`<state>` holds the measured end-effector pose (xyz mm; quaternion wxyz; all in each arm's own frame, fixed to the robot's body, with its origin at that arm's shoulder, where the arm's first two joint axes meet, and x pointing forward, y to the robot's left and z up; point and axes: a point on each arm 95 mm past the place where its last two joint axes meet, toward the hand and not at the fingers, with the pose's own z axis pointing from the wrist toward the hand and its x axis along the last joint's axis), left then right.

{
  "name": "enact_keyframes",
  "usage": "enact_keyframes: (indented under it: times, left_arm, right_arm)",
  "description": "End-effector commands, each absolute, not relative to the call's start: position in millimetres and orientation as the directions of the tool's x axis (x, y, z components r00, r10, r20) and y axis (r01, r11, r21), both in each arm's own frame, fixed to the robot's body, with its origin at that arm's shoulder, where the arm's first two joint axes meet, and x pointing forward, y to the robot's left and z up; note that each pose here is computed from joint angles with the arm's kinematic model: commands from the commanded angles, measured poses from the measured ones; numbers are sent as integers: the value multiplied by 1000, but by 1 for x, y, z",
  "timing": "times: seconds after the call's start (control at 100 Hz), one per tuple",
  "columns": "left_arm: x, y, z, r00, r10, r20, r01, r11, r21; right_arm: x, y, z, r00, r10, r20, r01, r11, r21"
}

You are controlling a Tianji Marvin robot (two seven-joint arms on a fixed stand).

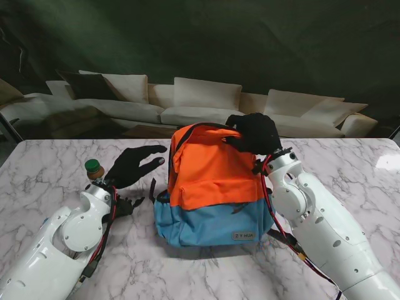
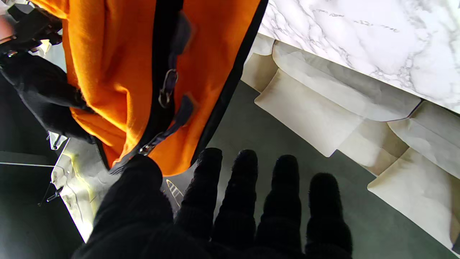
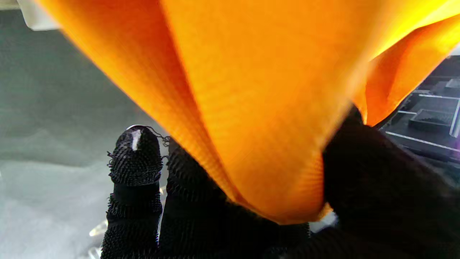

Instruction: Put the umbrella and water cup into the side pockets of the backpack

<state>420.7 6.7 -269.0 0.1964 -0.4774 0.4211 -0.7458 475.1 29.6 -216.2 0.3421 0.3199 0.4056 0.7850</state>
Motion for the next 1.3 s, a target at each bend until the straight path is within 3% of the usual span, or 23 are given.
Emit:
enact_keyframes:
  times: [0.0, 0.47, 0.8, 1.08, 1.29]
  left_arm:
    - [421, 6, -270, -472, -692, 546, -121, -563, -818]
    - [404, 1, -254, -558, -657, 507, -106, -550, -828]
    - [399, -2, -242, -597, -630, 497, -106, -552, -827]
    - [405, -10, -210, -691, -558, 460, -93, -562, -822]
    - [417, -23, -198, -724, -544, 423, -166, -458, -873]
  right_arm:
    - [466, 31, -212, -583, 785, 212, -299, -450, 842]
    - [429, 20, -233, -607, 779, 156, -351, -439, 827]
    - [421, 13, -235, -613, 778, 141, -366, -437, 821]
    - [422, 14, -235, -619, 778, 111, -374, -416, 829]
    - [424, 17, -234, -621, 776, 107, -372, -413, 831]
